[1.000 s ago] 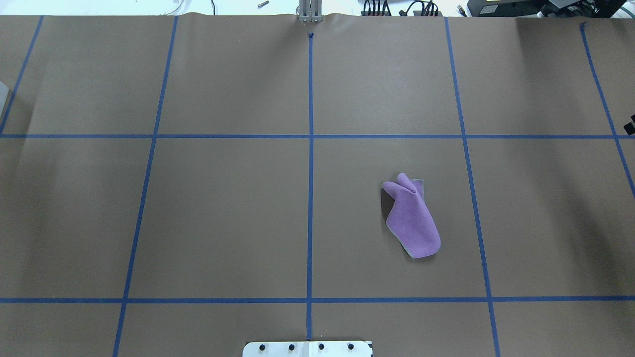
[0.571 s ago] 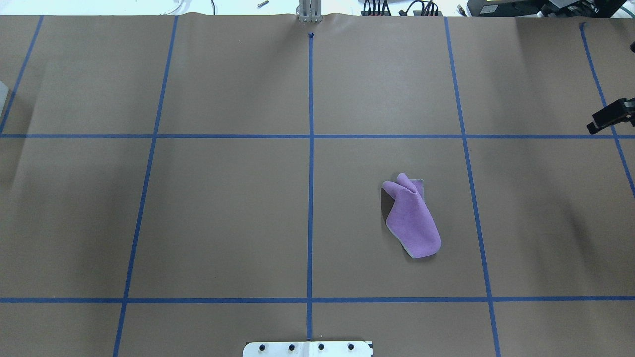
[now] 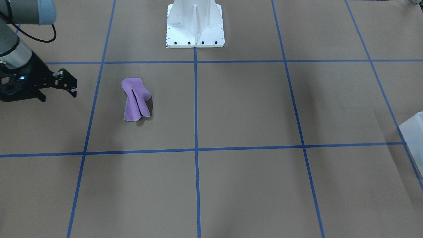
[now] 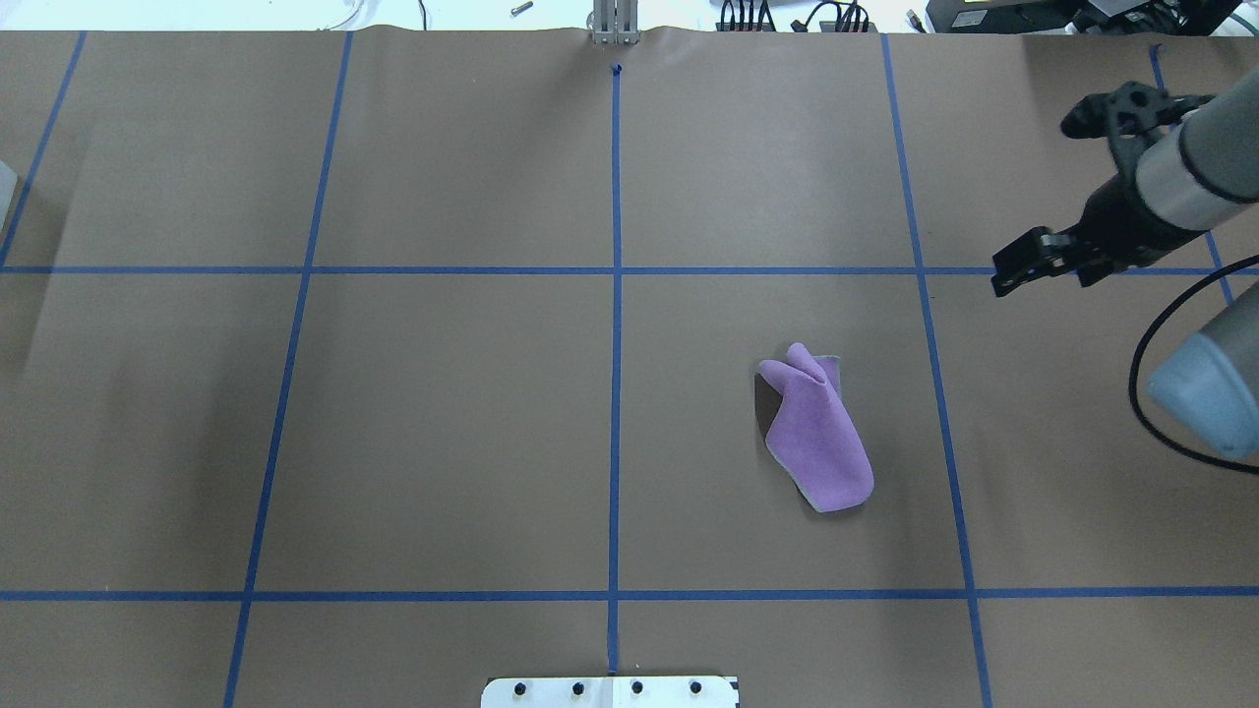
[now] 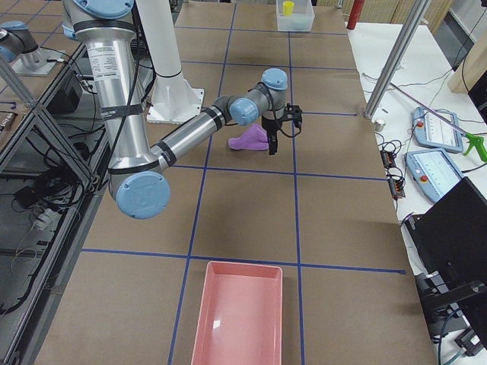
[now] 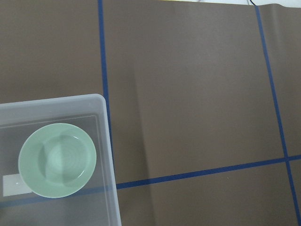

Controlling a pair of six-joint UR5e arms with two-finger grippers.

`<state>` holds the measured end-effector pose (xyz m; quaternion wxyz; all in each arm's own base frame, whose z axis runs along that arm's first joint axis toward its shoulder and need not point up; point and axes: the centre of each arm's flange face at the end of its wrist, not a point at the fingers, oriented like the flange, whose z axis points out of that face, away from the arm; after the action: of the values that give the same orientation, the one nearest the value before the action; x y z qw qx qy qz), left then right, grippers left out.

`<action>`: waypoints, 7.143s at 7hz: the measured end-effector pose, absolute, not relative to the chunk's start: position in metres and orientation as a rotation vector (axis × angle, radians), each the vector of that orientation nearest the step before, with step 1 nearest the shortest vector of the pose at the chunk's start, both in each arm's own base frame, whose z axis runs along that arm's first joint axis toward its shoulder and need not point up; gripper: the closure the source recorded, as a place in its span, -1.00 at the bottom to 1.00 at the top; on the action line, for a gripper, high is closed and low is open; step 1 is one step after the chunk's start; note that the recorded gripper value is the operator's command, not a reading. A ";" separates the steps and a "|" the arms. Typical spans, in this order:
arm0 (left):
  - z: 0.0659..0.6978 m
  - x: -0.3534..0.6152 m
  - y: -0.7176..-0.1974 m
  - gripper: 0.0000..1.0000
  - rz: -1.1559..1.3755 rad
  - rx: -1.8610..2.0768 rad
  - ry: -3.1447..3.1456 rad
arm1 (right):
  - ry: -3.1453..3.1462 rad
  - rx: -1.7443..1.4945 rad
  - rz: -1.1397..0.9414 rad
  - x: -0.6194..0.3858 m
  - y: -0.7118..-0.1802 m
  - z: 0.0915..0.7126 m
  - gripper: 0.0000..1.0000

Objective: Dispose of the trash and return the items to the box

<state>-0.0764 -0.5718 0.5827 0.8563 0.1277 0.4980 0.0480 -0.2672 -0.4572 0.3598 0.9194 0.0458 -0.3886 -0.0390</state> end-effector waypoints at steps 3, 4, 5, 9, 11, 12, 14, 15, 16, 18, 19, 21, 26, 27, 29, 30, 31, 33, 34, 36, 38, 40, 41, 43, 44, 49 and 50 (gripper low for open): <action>0.572 -0.067 -0.553 -0.98 0.142 0.306 1.009 | -0.776 0.116 -0.099 -0.378 -0.379 0.334 -0.94; 0.566 -0.068 -0.544 -0.98 0.148 0.325 0.973 | -0.809 0.123 -0.099 -0.401 -0.365 0.324 -0.85; 0.561 -0.069 -0.538 -0.98 0.152 0.338 0.951 | -0.837 0.127 -0.086 -0.417 -0.358 0.313 -0.65; 0.558 -0.068 -0.531 -0.98 0.157 0.347 0.934 | -0.795 0.187 -0.035 -0.434 -0.368 0.321 0.16; 0.558 -0.068 -0.529 -0.98 0.157 0.348 0.933 | -0.799 0.225 -0.029 -0.434 -0.377 0.309 1.00; 0.558 -0.068 -0.529 -0.99 0.158 0.348 0.932 | -0.809 0.237 -0.026 -0.434 -0.380 0.302 1.00; 0.558 -0.068 -0.528 -0.98 0.158 0.348 0.932 | -0.816 0.248 -0.020 -0.431 -0.384 0.296 1.00; 0.558 -0.068 -0.528 -0.98 0.157 0.348 0.932 | -0.817 0.251 -0.013 -0.426 -0.387 0.295 1.00; 0.561 -0.068 -0.527 -0.98 0.155 0.345 0.930 | -0.820 0.253 0.002 -0.417 -0.394 0.293 1.00; 0.585 -0.069 -0.512 -0.98 0.133 0.308 0.871 | -0.823 0.253 0.012 -0.383 -0.420 0.293 1.00; 0.601 -0.070 -0.504 -0.98 0.118 0.283 0.826 | -0.805 0.249 -0.016 -0.352 -0.442 0.299 1.00; 0.626 -0.066 -0.485 -0.98 0.137 0.244 0.796 | -0.739 0.234 -0.105 -0.259 -0.488 0.334 1.00; 0.683 -0.064 -0.439 -0.98 0.134 0.115 0.815 | -0.691 0.152 -0.244 0.026 -0.494 0.536 1.00; 0.680 -0.065 -0.441 -0.98 0.129 0.106 0.818 | -0.699 0.131 -0.216 0.080 -0.478 0.577 1.00; 0.678 -0.065 -0.442 -0.98 0.129 0.106 0.819 | -0.686 0.087 -0.188 0.155 -0.443 0.645 1.00; 0.678 -0.064 -0.442 -0.98 0.130 0.106 0.819 | -0.677 0.042 -0.190 0.167 -0.420 0.684 1.00; 0.678 -0.064 -0.442 -0.98 0.130 0.107 0.819 | -0.675 0.007 -0.184 0.169 -0.400 0.720 1.00; 0.679 -0.064 -0.441 -0.98 0.130 0.104 0.819 | -0.674 -0.029 -0.143 0.163 -0.388 0.774 1.00; 0.680 -0.064 -0.440 -0.98 0.128 0.099 0.820 | -0.672 -0.045 -0.108 0.155 -0.391 0.782 0.01; 0.683 -0.064 -0.439 -0.98 0.123 0.091 0.821 | -0.681 -0.050 -0.089 0.137 -0.410 0.777 -1.00; 0.690 -0.064 -0.433 -0.98 0.113 0.073 0.826 | -0.680 0.011 -0.124 0.130 -0.454 0.746 -1.00; 0.700 -0.064 -0.422 -0.98 0.077 0.000 0.837 | -0.689 0.050 -0.108 0.124 -0.491 0.714 -1.00; 0.696 -0.065 -0.417 -0.98 0.054 -0.052 0.836 | -0.717 0.062 -0.081 0.118 -0.504 0.700 -1.00; 0.663 -0.073 -0.407 -0.98 0.024 -0.077 0.835 | -0.747 0.081 -0.063 0.113 -0.510 0.680 -1.00; 0.647 -0.088 -0.402 -0.98 -0.008 -0.052 0.843 | -0.751 0.073 -0.062 0.112 -0.498 0.686 -1.00; 0.617 -0.120 -0.406 -0.98 -0.028 0.089 0.838 | -0.726 0.096 -0.125 0.088 -0.486 0.664 -1.00; 0.618 -0.120 -0.405 -0.98 -0.026 0.094 0.837 | -0.725 0.100 -0.130 0.086 -0.487 0.662 -1.00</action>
<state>-0.1203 -0.4051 0.6176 0.9126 0.0455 0.4062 -0.0129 0.0857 -0.4871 0.6615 0.9317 0.0488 -0.3543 -0.0635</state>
